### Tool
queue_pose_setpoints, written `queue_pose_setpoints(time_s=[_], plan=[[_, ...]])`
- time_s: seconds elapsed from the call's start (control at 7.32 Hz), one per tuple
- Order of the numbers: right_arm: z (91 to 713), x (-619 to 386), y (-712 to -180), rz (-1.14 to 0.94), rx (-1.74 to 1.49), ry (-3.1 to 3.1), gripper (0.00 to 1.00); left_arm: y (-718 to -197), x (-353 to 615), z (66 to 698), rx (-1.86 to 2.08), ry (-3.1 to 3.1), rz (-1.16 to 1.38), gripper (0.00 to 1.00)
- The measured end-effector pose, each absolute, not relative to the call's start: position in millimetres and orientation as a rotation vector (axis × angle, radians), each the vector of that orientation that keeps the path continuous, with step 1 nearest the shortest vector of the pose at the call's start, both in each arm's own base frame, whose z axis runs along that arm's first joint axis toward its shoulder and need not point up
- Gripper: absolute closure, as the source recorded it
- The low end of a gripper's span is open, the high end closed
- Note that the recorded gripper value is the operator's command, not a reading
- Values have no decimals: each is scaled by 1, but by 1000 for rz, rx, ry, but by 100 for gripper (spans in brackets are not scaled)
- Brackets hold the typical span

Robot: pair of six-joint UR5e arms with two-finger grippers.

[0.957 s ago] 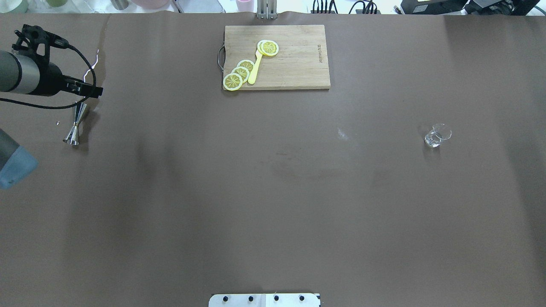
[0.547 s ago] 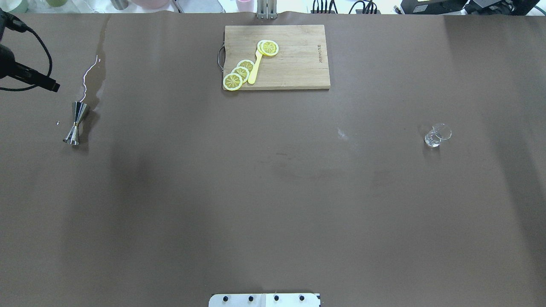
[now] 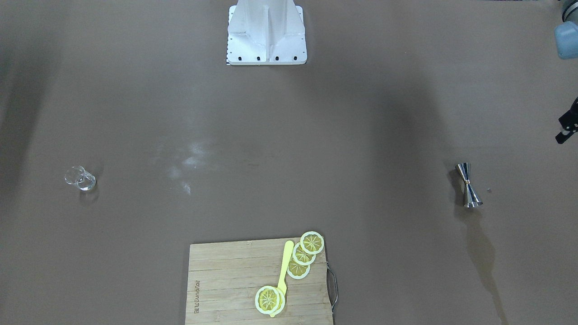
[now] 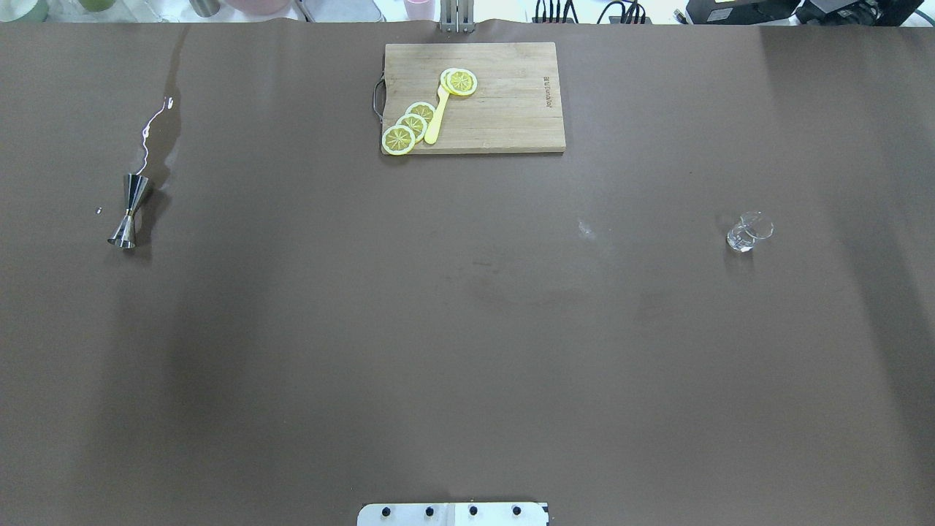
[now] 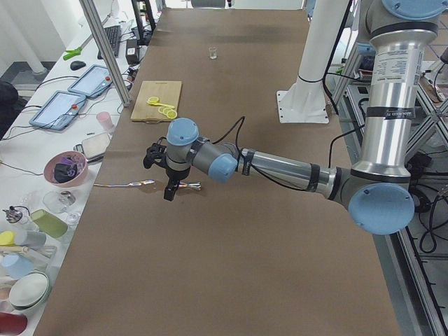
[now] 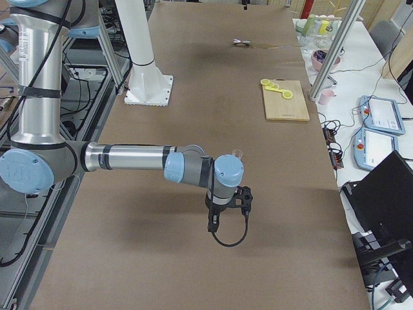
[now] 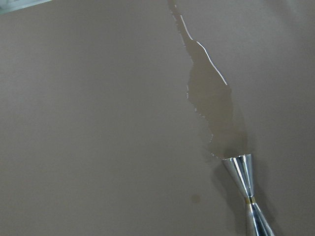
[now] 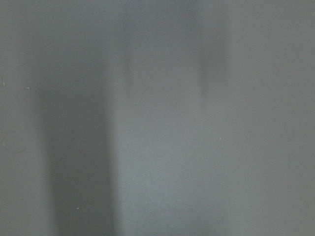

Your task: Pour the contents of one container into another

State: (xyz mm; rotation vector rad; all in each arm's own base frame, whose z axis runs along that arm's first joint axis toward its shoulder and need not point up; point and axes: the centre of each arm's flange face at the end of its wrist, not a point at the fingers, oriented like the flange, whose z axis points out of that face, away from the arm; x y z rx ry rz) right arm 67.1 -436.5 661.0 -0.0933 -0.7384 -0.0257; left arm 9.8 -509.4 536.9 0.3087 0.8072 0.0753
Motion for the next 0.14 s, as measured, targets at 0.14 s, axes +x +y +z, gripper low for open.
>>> queue_pose_setpoints(time_s=[0.14], plan=[[662,67,-437,-33,-73,-737,0,-492,-9,551,282,811,37,1]])
